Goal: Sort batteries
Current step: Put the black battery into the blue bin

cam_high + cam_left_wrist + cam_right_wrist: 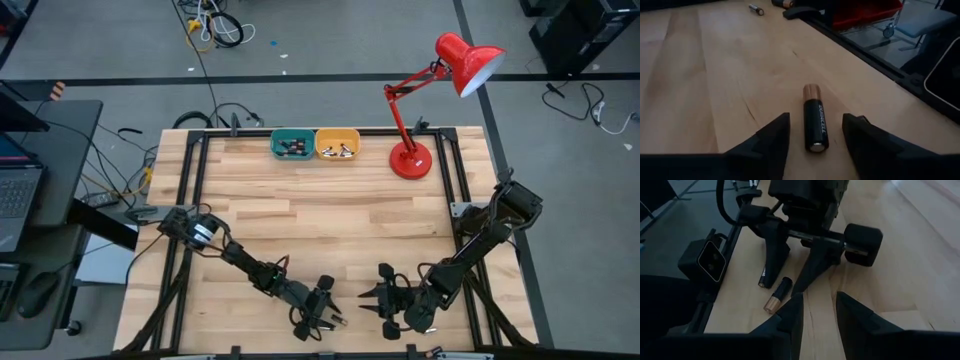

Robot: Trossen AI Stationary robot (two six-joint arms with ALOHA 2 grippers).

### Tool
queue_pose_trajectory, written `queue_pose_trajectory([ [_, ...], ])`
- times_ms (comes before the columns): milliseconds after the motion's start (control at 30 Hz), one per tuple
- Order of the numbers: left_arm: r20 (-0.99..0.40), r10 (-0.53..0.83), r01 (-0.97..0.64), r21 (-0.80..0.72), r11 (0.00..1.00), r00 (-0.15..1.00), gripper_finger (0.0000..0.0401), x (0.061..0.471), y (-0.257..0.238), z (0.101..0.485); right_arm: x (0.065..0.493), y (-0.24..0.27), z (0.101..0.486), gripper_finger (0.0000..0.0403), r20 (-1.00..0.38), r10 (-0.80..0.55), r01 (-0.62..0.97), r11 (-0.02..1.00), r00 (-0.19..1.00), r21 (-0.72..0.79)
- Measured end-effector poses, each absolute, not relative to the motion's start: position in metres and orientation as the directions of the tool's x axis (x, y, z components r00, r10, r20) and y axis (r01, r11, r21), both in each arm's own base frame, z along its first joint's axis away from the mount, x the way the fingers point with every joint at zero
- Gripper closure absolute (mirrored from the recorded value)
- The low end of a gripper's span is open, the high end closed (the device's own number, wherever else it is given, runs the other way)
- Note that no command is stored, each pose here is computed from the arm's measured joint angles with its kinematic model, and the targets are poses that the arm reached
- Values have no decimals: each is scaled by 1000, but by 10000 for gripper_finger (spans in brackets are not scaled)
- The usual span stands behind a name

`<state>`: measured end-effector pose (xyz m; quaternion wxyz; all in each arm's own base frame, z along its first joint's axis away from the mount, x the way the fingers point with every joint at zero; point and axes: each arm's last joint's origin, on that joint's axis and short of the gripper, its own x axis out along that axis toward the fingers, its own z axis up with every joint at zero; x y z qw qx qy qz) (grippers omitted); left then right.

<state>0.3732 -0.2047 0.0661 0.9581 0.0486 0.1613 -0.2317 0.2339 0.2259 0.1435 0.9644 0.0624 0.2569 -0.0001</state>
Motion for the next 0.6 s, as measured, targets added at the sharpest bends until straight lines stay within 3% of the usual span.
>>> queue_pose_trajectory([
  [167,-332,-424,448,-4,894,843,238,374,-203,65,234,226,143,300,-496,32,32,992,868,120],
  [367,-347,-408,427,-23,904,845,331,377,-197,64,234,226,143,300,-496,32,32,992,868,120],
  [600,-338,-337,358,0,934,879,337,376,-193,62,233,227,143,300,-496,35,28,992,867,120],
])
